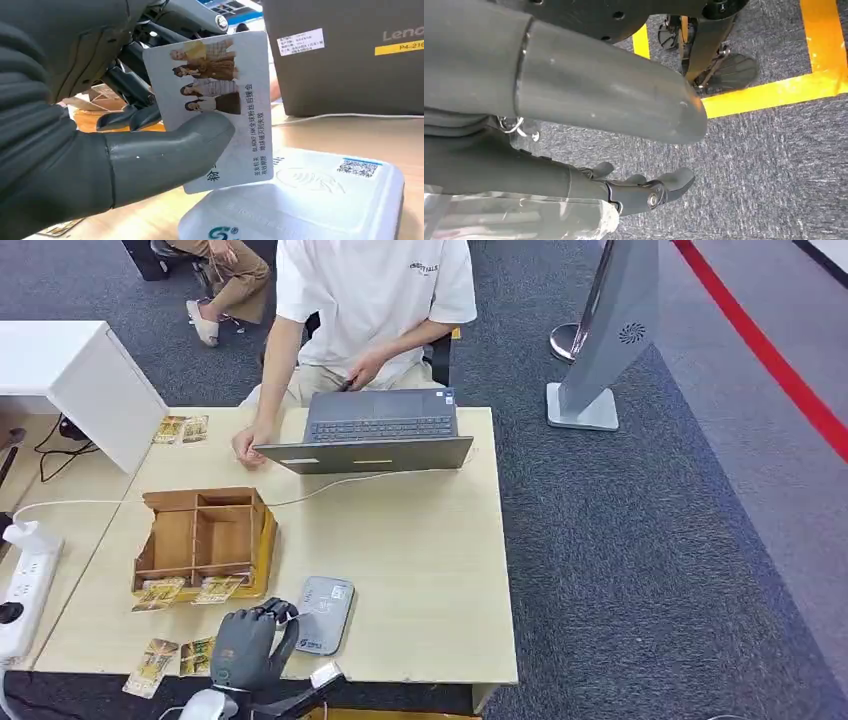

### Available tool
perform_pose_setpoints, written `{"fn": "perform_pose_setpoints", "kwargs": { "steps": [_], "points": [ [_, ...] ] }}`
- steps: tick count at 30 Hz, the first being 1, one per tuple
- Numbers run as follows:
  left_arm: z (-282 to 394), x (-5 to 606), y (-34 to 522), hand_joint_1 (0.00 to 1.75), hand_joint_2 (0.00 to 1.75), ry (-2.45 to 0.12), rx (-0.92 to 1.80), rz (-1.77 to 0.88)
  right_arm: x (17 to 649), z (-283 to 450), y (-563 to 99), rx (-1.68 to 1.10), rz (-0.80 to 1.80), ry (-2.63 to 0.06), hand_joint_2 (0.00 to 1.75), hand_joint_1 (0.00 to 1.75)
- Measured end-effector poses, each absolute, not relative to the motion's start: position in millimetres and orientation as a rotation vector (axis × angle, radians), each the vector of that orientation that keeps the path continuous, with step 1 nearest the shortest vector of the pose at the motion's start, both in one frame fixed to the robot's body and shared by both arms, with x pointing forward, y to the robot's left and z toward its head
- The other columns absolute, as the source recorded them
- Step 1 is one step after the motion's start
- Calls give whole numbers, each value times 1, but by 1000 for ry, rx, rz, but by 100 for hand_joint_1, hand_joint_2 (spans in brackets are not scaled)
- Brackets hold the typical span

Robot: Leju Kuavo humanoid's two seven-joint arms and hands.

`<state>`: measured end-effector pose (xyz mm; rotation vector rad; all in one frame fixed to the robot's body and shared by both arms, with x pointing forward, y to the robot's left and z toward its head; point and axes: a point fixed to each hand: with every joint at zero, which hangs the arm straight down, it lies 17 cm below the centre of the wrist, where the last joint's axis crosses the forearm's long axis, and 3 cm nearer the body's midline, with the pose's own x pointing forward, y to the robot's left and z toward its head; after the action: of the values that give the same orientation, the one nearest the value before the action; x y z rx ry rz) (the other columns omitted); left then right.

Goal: Pass the card to the sensor for recognition and then transmit it.

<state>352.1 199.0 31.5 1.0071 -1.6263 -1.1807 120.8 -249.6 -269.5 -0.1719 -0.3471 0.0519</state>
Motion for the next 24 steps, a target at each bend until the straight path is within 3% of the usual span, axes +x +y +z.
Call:
{"fn": "perform_pose_setpoints", "kwargs": {
  "steps": [8,15,19,24],
  "points": [
    [72,359,181,175,175,-1726,1014,-1188,120,-270,-249,-174,50,-346,0,0],
    [169,390,181,175,175,-1894,1167,-1124,118,-270,-247,-166,59,-345,0,0],
    [238,441,207,175,175,-1895,1357,-1153,123,-269,-244,-158,87,-352,0,0],
    [302,522,276,175,175,-1669,1670,-1230,127,-268,-242,-151,101,-354,0,0]
  ]
}}
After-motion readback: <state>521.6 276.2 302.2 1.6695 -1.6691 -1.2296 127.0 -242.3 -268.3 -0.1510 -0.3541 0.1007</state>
